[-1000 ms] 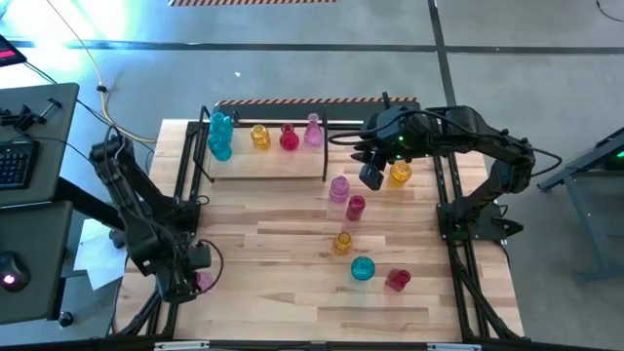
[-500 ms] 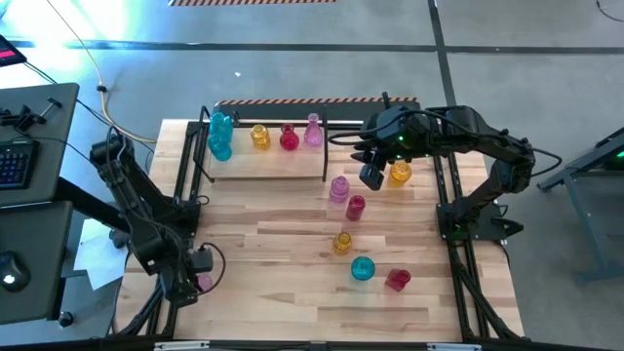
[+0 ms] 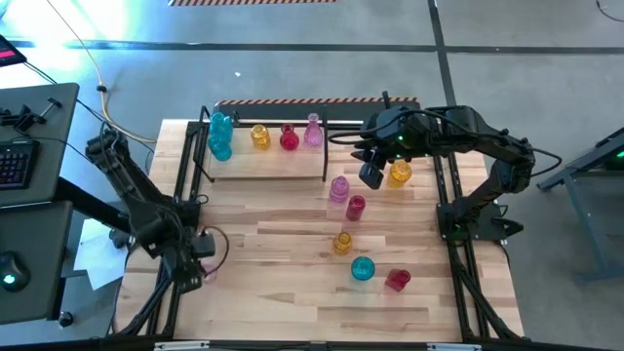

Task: Sort vases onto shelf
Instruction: Put the bottom purple vase on the shelf aligned with the other purple vase

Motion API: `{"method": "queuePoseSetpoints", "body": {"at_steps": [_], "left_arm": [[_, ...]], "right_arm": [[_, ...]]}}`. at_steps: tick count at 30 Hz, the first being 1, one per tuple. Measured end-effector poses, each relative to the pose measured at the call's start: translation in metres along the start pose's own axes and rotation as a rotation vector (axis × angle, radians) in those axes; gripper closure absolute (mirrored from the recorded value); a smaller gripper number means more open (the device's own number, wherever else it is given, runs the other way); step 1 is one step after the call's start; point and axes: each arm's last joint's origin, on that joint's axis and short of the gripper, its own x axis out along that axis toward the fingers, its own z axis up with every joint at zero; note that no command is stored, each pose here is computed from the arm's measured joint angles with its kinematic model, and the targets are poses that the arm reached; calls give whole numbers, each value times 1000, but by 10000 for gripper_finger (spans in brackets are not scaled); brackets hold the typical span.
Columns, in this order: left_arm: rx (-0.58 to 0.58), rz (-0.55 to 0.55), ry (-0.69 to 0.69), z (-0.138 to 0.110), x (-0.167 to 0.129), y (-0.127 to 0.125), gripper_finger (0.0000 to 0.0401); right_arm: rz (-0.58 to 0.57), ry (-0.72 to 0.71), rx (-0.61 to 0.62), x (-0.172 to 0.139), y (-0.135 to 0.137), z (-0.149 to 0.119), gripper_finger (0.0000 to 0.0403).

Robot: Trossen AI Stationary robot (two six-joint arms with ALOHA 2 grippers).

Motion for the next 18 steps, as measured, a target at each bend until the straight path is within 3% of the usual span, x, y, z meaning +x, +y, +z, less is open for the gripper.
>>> {"method": "queuePoseSetpoints", "body": {"at_steps": [10, 18], "left_arm": [[-32, 130, -151, 46, -58, 34, 384], [-1, 229, -224, 114, -92, 60, 384]], "right_arm": [[-71, 6, 47, -27, -18, -11, 316], [-84, -81, 85, -62, -31, -19, 316]]}}
